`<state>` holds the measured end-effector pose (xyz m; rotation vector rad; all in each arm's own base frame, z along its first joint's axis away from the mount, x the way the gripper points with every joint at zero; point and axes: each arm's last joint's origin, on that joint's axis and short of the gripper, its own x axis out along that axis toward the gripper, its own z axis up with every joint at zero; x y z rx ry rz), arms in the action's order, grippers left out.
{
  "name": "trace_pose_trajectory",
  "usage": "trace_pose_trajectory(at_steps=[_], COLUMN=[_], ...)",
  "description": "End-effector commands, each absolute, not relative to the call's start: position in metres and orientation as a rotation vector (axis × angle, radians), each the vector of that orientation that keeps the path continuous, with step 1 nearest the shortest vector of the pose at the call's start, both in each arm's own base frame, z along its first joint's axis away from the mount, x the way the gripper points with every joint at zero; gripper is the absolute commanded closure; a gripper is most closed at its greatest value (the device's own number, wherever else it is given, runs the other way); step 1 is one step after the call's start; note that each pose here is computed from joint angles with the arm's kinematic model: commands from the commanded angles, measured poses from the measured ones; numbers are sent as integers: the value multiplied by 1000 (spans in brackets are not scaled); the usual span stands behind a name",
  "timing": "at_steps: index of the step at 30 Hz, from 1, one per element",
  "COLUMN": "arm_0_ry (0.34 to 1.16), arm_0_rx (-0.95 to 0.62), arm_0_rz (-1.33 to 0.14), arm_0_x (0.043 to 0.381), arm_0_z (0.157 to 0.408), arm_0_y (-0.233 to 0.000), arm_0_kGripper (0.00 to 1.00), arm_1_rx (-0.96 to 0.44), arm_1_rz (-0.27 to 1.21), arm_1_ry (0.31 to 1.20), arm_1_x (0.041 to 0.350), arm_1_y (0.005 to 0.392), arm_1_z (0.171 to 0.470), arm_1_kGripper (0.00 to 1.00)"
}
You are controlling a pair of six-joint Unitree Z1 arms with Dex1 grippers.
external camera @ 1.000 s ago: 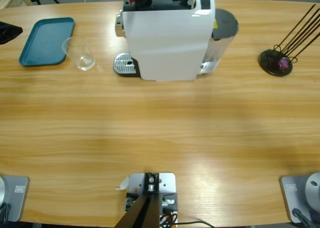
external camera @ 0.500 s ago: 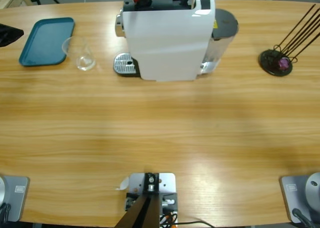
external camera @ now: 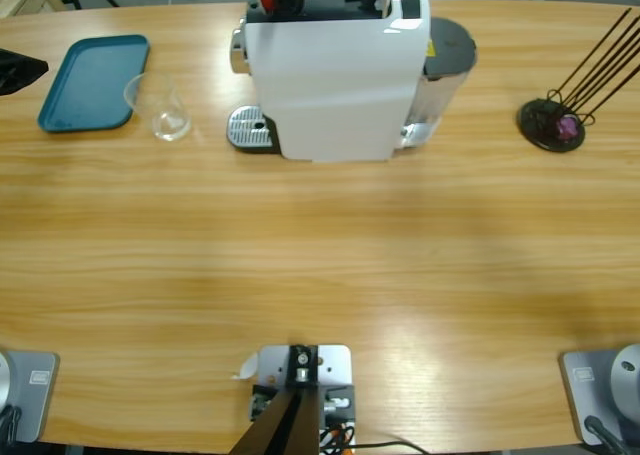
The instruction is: Pour coffee
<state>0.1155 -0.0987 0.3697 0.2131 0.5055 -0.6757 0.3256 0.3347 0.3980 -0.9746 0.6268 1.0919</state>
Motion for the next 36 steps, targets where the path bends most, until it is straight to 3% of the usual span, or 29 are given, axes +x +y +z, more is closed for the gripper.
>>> trace_pose_trajectory(at_steps=[1,7,11,13,16,18,19,20,21,23,24,26,30,36], arm_0_ry=[536,538,540,538,537,538,537,535,534,535,533,532,529,544], arm_0_rx=[233,232,231,231,230,230,229,228,227,227,226,226,224,224], arm_0_rz=[-663,-661,-665,-666,-666,-668,-669,-670,-672,-676,-676,-676,-676,-688], arm_0_x=[112,111,110,110,108,106,105,104,102,99,98,95,90,87], arm_0_z=[359,358,357,357,357,355,355,355,355,355,356,356,356,349], arm_0_y=[-94,-93,-92,-92,-90,-89,-88,-87,-86,-84,-82,-80,-76,-74], arm_0_kGripper=[13,13,13,13,13,13,13,13,13,13,13,13,13,18], arm_1_rx=[-989,-993,-986,-963,-906,-852,-832,-821,-814,-764,-751,-722,-525,-82], arm_1_rz=[1062,1035,1042,1055,1016,932,884,844,817,720,636,547,418,220], arm_1_ry=[741,703,560,488,450,423,410,409,427,524,572,644,667,599], arm_1_x=[340,331,292,267,237,219,212,205,198,189,188,185,182,192], arm_1_y=[337,332,337,340,332,318,311,302,292,272,265,255,246,253], arm_1_z=[369,389,435,455,480,502,512,519,524,527,524,518,520,501], arm_1_kGripper=[262,264,264,171,43,10,40,145,330,799,900,1000,1000,1000])
